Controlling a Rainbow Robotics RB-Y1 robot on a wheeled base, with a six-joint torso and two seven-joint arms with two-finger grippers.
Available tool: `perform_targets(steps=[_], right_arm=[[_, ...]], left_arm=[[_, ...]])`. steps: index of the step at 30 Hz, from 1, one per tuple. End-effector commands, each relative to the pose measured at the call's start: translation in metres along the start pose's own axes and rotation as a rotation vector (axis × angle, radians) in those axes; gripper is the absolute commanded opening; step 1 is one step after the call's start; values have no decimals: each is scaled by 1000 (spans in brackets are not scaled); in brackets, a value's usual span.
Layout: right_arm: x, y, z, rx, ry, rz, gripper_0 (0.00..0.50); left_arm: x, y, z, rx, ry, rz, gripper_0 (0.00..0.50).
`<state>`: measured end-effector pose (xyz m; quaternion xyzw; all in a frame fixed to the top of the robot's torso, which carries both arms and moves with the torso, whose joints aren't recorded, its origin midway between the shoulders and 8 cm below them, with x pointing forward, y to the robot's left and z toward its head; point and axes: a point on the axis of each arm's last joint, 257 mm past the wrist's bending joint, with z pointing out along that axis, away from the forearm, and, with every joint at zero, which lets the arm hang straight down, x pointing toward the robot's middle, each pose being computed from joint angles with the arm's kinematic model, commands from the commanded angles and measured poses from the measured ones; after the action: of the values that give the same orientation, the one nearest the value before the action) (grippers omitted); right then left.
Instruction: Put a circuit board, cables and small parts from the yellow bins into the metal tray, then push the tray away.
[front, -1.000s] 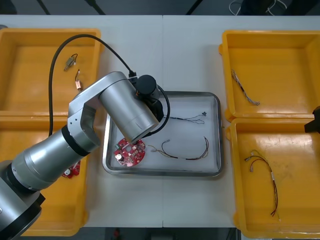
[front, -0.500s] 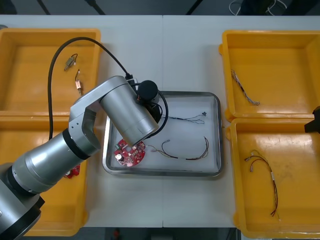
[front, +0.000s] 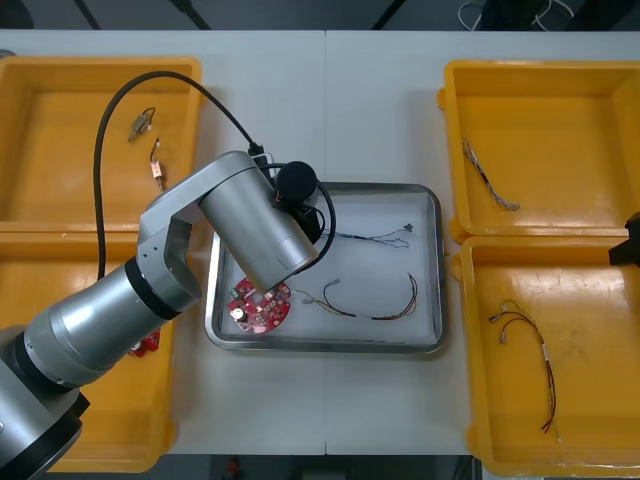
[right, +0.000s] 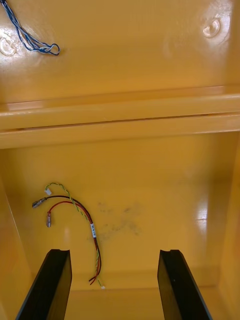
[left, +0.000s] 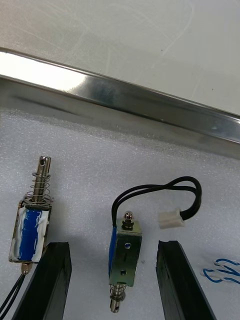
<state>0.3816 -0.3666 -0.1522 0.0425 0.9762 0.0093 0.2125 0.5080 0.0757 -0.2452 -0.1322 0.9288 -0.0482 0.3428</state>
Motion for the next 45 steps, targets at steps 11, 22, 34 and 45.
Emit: perform_targets(steps=[11,22,34,45], right_arm=[[-2,1,-6,3,-22,-51,500],[-2,1,-6,3,-22,-51,500],[-2,1,-6,3,-22,-51,500],[-2,1,-6,3,-22,-51,500]], left_arm=[[-11,-14,-91,92,5,-40,500],[-82,32,-132,37,-69,36,500],[-144,102,-166,12,-47,173,500],[-189,164,-161,-40,-17,295,500]])
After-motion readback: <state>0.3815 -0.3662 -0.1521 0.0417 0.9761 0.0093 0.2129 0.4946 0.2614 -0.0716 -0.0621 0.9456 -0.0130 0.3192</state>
